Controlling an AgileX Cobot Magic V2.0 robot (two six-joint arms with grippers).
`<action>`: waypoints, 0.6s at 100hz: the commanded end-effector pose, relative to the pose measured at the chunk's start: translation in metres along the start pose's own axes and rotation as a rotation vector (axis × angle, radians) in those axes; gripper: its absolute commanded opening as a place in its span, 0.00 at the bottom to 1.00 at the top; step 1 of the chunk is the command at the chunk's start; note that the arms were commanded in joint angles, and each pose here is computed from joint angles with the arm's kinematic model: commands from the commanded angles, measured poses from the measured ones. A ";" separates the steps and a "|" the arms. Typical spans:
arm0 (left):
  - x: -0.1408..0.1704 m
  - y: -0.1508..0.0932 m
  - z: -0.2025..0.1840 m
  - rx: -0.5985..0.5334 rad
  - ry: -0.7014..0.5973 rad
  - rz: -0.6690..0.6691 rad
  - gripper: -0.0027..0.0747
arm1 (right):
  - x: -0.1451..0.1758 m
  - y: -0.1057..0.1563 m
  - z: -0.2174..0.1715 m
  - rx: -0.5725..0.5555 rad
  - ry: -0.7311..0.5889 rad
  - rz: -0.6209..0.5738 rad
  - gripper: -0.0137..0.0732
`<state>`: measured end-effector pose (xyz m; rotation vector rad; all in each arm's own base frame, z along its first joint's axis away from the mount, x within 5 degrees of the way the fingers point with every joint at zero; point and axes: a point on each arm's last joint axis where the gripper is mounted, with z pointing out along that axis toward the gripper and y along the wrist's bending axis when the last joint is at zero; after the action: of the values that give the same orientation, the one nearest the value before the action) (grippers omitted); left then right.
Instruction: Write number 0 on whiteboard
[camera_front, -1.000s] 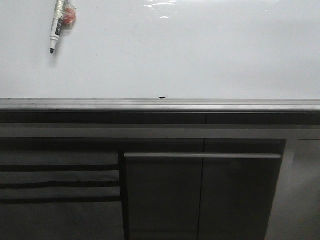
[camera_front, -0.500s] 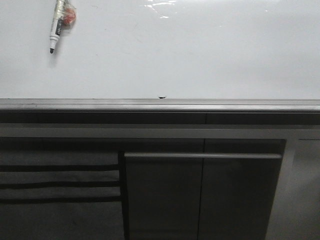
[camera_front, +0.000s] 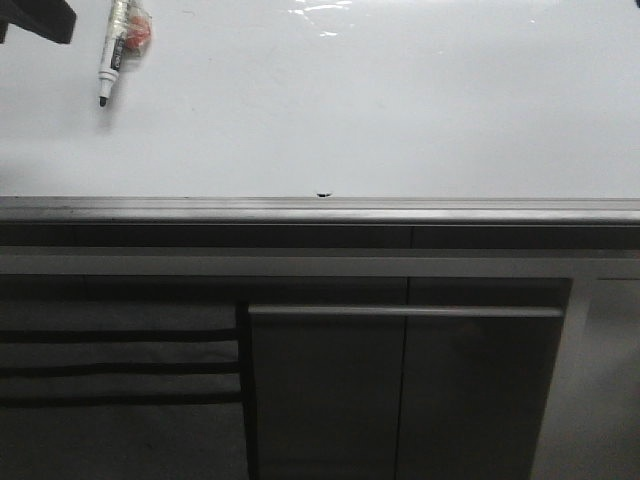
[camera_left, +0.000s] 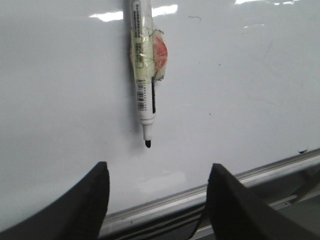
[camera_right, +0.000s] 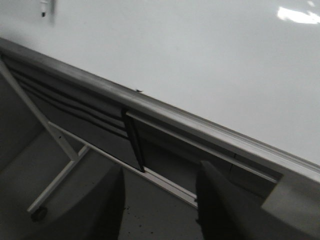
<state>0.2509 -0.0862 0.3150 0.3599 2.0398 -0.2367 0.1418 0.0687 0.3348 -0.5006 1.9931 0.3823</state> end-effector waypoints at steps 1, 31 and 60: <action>-0.024 -0.001 0.007 -0.011 -0.115 0.018 0.55 | -0.018 0.002 -0.004 0.002 -0.114 -0.018 0.50; -0.035 0.003 0.057 -0.021 -0.086 0.017 0.54 | -0.019 0.003 -0.003 -0.001 -0.114 -0.020 0.50; -0.039 0.013 0.073 -0.054 -0.112 0.007 0.46 | -0.018 0.003 -0.003 -0.004 -0.106 -0.020 0.50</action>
<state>0.3283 -0.1037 0.2836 0.3560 2.0801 -0.1896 0.1425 0.0734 0.3350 -0.5243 1.9770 0.3957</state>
